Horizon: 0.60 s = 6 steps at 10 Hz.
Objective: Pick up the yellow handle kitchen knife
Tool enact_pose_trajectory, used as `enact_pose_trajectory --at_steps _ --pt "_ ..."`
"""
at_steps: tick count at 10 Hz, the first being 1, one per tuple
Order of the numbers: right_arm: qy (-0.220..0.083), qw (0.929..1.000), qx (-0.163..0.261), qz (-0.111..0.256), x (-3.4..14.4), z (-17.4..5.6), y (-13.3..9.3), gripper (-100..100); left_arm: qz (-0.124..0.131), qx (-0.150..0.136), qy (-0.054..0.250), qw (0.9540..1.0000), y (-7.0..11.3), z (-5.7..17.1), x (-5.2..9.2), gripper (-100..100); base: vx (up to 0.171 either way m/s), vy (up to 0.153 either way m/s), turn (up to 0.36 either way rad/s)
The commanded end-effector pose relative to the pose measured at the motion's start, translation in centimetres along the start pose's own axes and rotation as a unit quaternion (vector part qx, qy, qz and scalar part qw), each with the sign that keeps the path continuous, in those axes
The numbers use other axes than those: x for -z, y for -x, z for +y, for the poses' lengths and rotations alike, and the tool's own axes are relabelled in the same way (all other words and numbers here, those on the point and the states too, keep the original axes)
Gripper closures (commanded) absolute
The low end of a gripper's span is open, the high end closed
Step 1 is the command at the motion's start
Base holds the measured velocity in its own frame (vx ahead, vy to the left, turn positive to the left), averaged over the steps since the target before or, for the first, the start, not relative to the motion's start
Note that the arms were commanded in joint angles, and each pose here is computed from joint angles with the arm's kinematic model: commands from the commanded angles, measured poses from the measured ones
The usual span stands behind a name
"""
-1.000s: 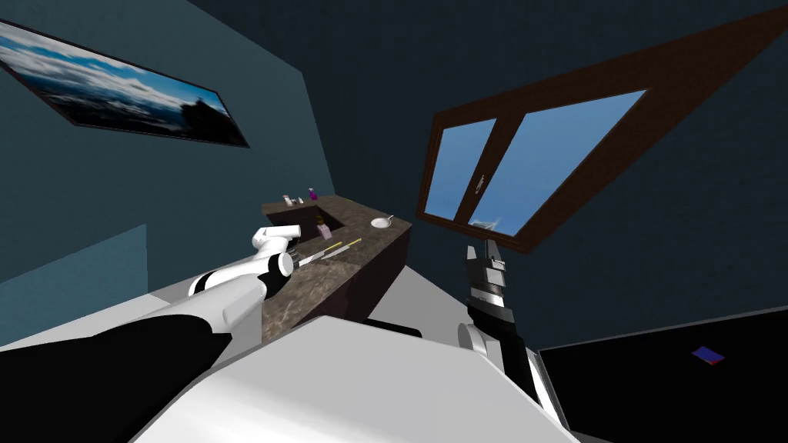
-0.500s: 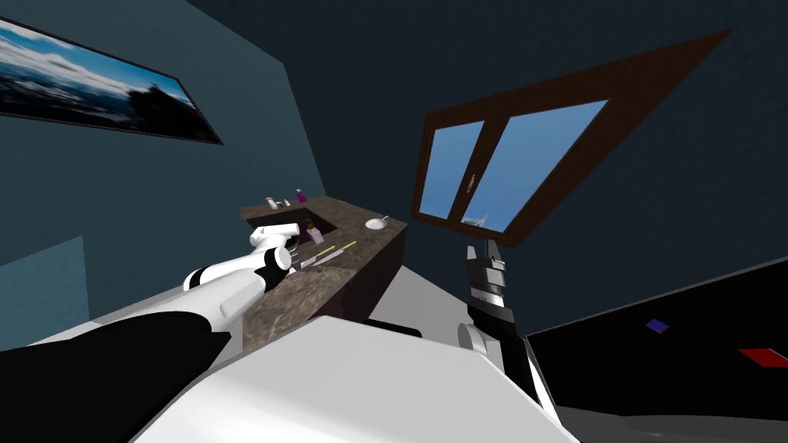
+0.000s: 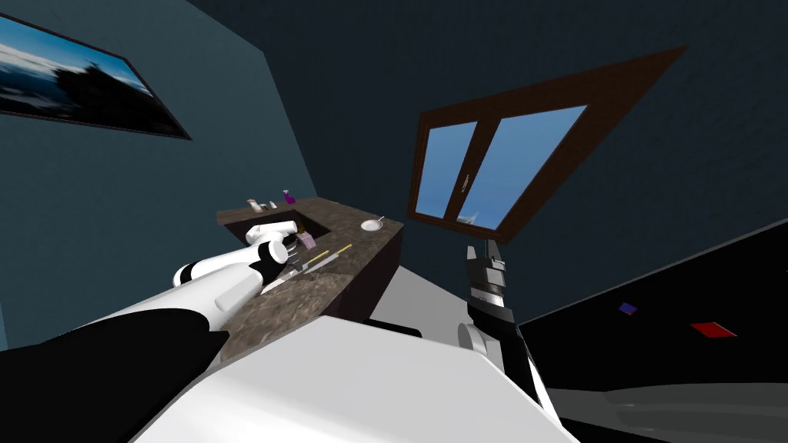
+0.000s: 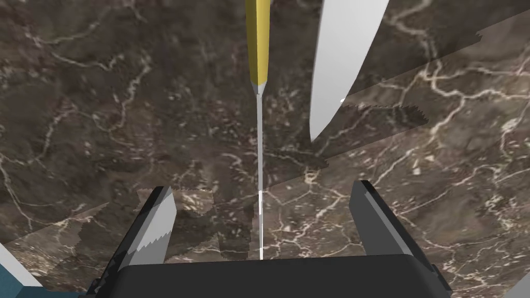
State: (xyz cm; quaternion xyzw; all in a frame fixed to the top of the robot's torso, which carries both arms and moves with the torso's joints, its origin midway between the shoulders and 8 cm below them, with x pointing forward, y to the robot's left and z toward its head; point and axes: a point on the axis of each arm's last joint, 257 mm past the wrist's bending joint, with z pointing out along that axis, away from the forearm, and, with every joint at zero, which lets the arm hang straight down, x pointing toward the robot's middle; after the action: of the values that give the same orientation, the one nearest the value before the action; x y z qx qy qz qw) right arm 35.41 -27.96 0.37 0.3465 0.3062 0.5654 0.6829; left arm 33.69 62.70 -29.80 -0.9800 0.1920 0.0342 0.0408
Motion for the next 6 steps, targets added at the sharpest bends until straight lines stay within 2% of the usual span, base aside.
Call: enact_pose_trajectory --at_steps 1,3,4,5,6 --pt "0.0 1.0 0.0 0.0 0.0 0.0 0.0 0 0.002 0.005 0.012 0.9999 0.0 0.4 0.1 -100 0.019 0.023 -0.048" --pt "0.0 1.0 0.0 0.0 0.0 0.0 0.0 0 0.003 0.005 0.014 0.9999 0.0 0.5 0.2 -100 0.012 0.019 -0.056" --pt "0.0 1.0 0.0 0.0 0.0 0.0 0.0 0 0.003 0.006 0.015 0.9999 0.0 0.6 0.2 0 0.0 0.0 0.0" --pt "0.0 1.0 0.0 0.0 0.0 0.0 0.0 0 0.004 -0.01 0.014 0.9998 0.9 0.3 -0.4 -100 0.065 -0.067 0.215" --pt "0.0 1.0 0.0 0.0 0.0 0.0 0.0 0 0.008 -0.009 0.004 0.9999 0.7 -0.3 0.1 -100 0.099 -0.075 0.179"
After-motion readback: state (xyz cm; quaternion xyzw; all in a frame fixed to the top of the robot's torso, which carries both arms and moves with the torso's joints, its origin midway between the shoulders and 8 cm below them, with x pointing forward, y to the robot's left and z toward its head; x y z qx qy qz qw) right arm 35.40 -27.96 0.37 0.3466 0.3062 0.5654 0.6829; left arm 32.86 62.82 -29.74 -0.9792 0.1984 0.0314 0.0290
